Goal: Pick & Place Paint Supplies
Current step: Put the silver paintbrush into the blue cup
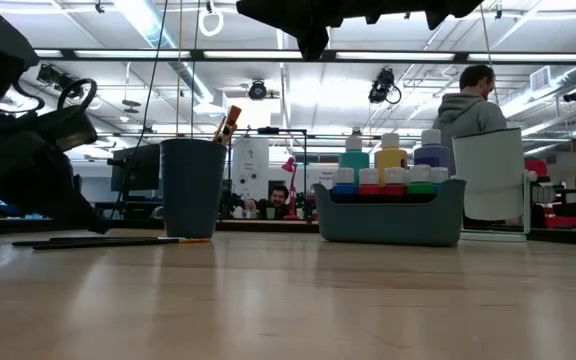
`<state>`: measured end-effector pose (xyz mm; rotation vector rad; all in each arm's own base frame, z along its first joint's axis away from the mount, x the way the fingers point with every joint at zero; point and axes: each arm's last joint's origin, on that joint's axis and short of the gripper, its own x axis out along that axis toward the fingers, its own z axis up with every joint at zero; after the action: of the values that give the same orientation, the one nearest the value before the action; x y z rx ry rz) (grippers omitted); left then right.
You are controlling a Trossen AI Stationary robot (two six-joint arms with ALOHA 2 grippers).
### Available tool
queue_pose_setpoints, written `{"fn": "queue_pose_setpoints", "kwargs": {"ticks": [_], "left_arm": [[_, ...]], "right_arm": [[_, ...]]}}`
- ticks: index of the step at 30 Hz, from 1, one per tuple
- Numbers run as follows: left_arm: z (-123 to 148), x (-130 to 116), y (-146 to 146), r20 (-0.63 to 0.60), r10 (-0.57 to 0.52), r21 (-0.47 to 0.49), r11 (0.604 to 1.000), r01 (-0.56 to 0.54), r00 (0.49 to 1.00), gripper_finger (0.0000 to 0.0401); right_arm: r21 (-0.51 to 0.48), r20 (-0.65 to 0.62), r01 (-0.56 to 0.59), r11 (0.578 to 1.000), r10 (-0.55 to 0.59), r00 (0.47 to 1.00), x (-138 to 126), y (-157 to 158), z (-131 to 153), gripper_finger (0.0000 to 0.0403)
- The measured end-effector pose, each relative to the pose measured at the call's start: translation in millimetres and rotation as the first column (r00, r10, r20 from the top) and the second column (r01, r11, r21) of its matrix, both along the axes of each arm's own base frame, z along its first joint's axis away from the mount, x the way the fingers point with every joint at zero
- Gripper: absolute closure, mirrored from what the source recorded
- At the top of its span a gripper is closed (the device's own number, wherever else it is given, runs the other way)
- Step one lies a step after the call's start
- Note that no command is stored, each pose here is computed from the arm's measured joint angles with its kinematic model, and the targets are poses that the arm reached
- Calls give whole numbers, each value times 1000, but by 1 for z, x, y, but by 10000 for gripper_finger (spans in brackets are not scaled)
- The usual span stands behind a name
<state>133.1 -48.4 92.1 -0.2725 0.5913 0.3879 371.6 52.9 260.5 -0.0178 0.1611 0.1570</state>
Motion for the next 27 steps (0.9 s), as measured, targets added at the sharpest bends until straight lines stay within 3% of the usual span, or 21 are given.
{"fn": "queue_pose_setpoints", "kwargs": {"ticks": [16, 27], "left_arm": [[-14, 2, 0, -45, 72, -6, 997, -72, 996, 272], [-14, 2, 0, -40, 80, -22, 997, -80, 996, 374]], "right_arm": [[-1, 0, 0, 1000, 0, 1000, 0, 0, 0, 242], [-1, -1, 0, 1000, 0, 1000, 0, 0, 0, 242]]}}
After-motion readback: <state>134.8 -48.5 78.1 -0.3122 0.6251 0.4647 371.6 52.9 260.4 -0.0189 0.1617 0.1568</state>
